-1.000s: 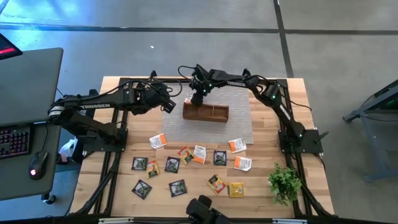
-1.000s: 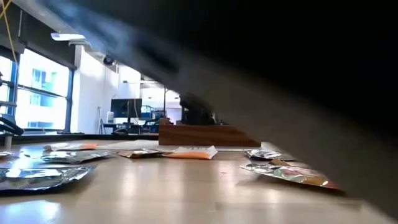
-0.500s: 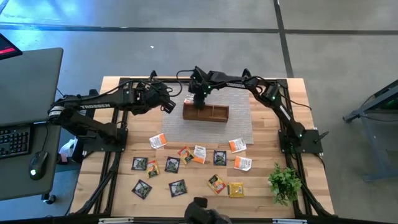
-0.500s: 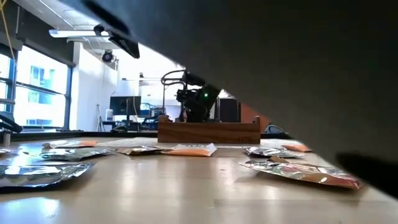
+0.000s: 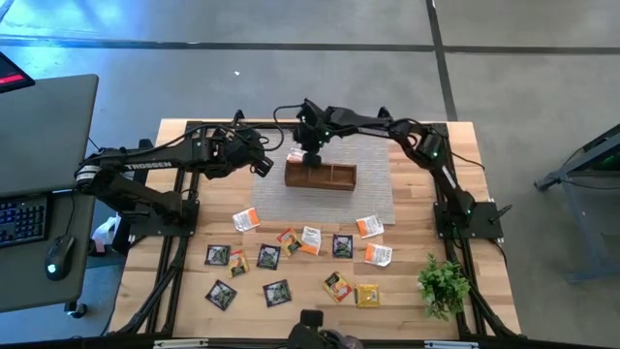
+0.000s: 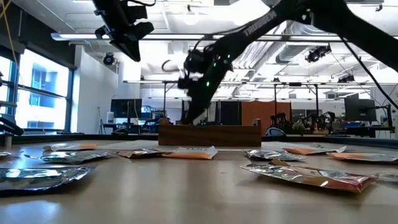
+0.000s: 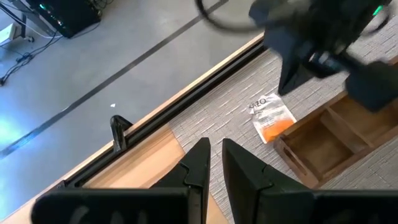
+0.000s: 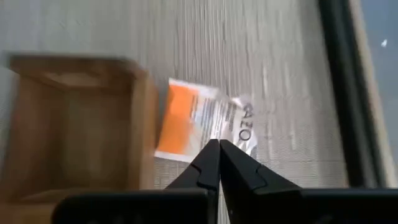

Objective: Pick & Place Tea
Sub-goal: Put the orange tea bag into the left section of the wooden organizer

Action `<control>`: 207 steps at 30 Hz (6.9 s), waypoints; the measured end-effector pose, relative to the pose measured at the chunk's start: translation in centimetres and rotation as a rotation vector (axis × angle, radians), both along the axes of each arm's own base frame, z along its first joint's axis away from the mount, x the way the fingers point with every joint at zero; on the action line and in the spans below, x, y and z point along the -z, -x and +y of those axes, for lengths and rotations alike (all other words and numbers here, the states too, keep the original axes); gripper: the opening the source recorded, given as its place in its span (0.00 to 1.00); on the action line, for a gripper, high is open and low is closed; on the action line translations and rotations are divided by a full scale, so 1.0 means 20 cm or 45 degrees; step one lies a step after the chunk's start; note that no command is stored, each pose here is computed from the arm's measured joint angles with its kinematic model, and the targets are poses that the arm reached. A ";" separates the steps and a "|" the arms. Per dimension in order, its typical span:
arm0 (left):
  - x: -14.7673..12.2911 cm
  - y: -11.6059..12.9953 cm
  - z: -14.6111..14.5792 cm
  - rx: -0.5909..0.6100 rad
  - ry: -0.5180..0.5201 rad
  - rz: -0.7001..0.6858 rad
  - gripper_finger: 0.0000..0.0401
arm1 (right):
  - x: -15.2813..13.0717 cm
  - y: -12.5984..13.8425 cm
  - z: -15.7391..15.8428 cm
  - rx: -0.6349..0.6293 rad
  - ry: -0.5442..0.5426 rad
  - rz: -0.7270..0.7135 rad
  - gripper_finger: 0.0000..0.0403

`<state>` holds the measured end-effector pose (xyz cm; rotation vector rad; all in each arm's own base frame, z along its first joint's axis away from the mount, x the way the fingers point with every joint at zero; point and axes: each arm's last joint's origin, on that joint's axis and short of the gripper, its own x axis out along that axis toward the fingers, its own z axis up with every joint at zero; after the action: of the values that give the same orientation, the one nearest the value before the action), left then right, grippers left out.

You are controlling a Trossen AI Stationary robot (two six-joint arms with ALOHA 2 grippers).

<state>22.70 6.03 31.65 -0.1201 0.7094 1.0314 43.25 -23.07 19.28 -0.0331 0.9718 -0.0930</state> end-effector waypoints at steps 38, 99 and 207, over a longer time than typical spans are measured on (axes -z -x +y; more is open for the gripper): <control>0.01 0.01 0.00 0.019 0.036 0.043 0.10 | 0.26 0.00 -0.07 -0.460 -0.062 0.012 0.46; 0.01 0.01 -0.01 0.020 0.047 0.028 0.10 | 0.28 -0.07 -0.19 0.174 -0.232 -0.222 0.57; 0.86 -0.42 0.81 0.150 0.614 -0.144 0.43 | -0.13 1.08 0.92 0.242 -0.203 -0.655 0.00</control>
<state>31.04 22.32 14.52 -0.5436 0.8403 0.7196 21.60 -4.66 21.86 0.2217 0.4631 -0.1882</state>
